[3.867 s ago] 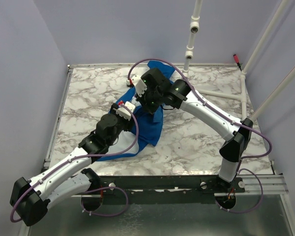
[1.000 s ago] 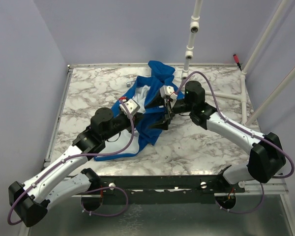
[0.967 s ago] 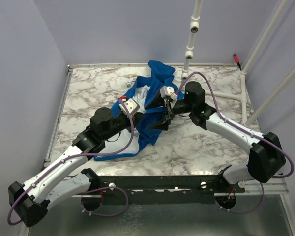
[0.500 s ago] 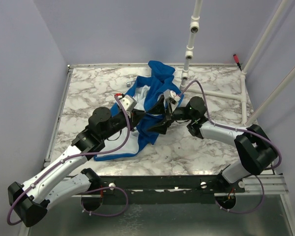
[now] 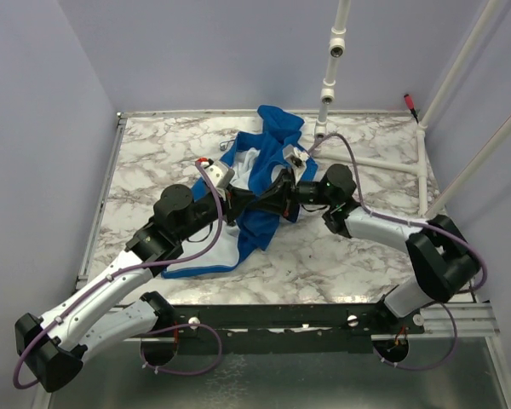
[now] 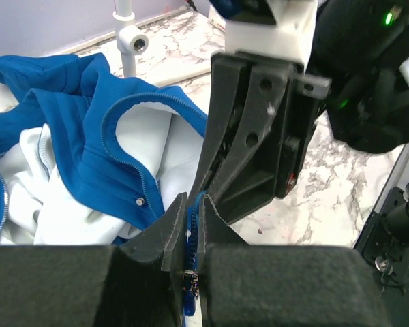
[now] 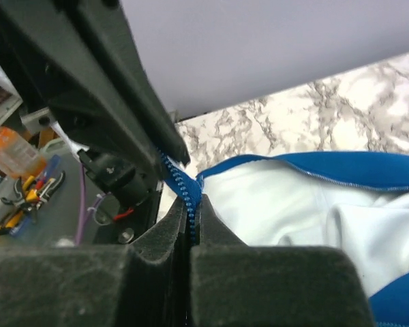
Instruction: Zip up the jacket
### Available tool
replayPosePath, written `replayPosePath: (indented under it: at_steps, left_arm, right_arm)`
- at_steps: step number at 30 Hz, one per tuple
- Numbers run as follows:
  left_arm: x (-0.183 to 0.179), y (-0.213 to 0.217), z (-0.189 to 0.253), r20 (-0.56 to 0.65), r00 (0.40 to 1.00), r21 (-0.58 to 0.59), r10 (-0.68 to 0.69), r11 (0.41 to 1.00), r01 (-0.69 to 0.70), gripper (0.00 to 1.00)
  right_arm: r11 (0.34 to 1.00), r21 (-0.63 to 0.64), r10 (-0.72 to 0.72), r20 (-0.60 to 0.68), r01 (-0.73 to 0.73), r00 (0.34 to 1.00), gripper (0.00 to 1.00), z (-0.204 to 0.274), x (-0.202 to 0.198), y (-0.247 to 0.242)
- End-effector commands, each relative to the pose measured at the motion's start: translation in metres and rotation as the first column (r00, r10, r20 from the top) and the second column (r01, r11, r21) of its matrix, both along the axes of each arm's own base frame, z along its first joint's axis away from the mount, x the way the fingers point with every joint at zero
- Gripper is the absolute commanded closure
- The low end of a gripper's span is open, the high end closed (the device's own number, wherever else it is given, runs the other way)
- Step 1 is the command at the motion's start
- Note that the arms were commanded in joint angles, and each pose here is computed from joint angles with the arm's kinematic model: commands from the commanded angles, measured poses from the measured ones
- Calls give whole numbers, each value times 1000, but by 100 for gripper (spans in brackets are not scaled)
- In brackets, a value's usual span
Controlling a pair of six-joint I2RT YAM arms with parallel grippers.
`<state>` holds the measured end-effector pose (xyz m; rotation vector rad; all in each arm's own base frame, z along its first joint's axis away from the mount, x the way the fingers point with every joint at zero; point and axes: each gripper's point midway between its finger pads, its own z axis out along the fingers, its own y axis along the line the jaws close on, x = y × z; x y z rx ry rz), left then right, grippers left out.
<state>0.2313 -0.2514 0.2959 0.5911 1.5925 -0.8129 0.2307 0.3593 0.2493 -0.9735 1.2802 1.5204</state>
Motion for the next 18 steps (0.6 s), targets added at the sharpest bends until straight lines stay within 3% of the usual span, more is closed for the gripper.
replayPosePath:
  at_steps: [1, 4, 10, 13, 18]
  left_arm:
    - [-3, 4, 30, 108, 994, 1, -22, 1000, 22, 99]
    - [-6, 8, 18, 155, 986, 97, -57, 994, 43, 67]
    - [-30, -3, 22, 225, 940, 209, -255, 955, 209, 34]
    - [-33, 0, 24, 260, 916, 289, -304, 930, 227, 25]
    - [-26, 13, 16, 254, 922, 363, -292, 912, 189, 23]
  right_arm:
    - [965, -240, -125, -45, 111, 991, 99, 8, 14, -11]
    - [925, -364, -140, -54, 112, 989, 99, 7, 5, -26]
    - [800, -598, -168, -154, 44, 974, 99, -22, -16, -55]
    - [739, -672, -203, -137, 59, 970, 99, -25, -23, -68]
    - [671, -737, -243, -116, 81, 963, 99, -12, -30, -85]
